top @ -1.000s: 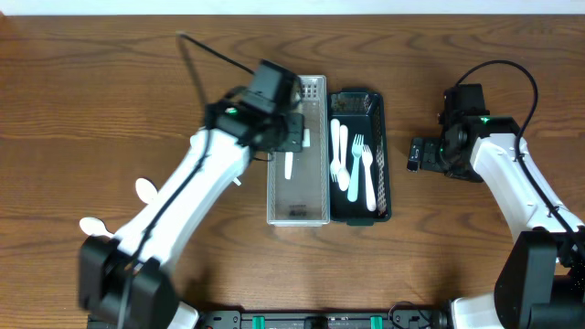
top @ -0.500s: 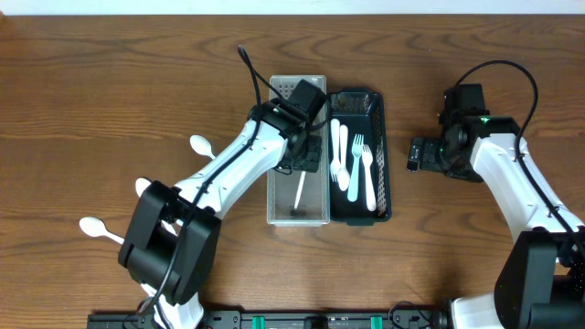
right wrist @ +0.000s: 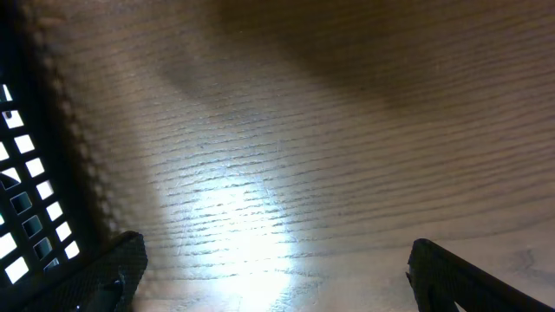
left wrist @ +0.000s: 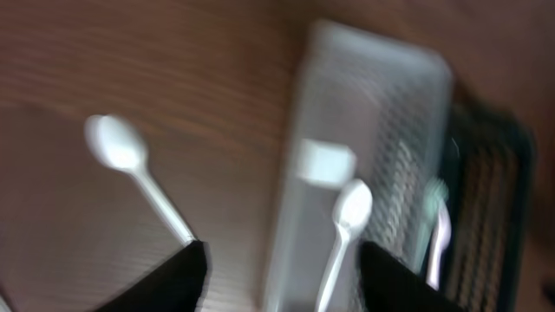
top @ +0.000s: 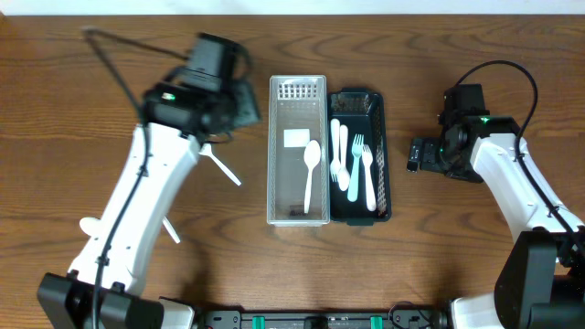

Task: Pack container
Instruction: 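Move left gripper back over the next white spoon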

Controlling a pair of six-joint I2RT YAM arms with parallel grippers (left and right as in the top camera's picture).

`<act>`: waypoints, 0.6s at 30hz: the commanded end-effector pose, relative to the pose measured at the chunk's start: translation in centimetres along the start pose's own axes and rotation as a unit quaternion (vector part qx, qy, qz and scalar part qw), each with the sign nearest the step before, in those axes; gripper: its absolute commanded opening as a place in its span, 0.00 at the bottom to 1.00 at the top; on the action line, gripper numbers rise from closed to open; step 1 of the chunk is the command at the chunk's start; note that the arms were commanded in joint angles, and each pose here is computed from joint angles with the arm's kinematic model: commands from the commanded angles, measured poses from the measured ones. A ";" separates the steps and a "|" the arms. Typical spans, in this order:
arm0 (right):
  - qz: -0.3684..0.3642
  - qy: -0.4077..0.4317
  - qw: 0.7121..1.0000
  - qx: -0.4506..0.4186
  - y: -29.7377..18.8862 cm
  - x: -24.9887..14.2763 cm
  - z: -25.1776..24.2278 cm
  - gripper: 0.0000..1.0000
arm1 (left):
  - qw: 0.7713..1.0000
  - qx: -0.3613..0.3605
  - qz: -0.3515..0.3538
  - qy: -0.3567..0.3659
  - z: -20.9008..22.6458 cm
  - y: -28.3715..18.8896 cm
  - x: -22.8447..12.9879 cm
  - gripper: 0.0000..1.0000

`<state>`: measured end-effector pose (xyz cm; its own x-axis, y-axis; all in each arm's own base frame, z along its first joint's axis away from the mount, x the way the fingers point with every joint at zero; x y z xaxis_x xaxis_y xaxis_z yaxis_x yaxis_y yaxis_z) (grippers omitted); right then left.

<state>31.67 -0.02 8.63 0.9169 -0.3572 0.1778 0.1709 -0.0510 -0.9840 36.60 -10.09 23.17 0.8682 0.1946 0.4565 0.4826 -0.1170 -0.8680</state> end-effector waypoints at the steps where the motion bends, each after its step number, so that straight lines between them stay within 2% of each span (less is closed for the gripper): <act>1: 0.003 0.003 1.000 0.000 0.1 -0.1 -0.1 0.99 | 0.992 0.051 0.029 -0.114 3.8 2.7 -0.2 0.69; 3: 0.003 0.003 1.000 0.001 0.1 -0.1 -0.1 0.99 | 0.988 0.066 0.047 -0.130 5.3 4.3 -0.3 0.72; 5: 0.003 0.003 1.000 0.001 0.1 -0.1 -0.1 0.99 | 0.985 0.081 0.068 -0.139 6.3 6.0 -0.7 0.83; 6: 0.003 0.003 1.000 0.000 0.1 -0.1 -0.1 0.99 | 0.983 0.088 0.079 -0.141 6.6 6.8 -1.0 0.86; 11: 0.005 0.003 1.000 0.000 0.1 -0.2 -0.2 0.99 | 0.972 0.114 0.140 -0.151 8.2 11.0 -2.8 0.86; 18: 0.005 0.003 1.000 0.000 0.1 -0.1 -0.2 0.99 | 0.955 0.111 0.208 -0.178 9.5 14.7 -5.2 0.87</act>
<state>31.57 -0.01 8.61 0.9178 -0.3572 0.1735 0.1664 -0.0508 -0.9848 38.72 -3.96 7.75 0.8801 0.4699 0.0686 0.0895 -0.0222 -0.9957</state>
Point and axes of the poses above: each gripper's point midway between its finger pads, its own y axis out along the fingers, its own z axis along the line the jaws close on, x = y × z, the point moved 2 cm from there along -y, back along the fingers, and after that the axes turned 8 degrees about y, right-handed, at the moved point
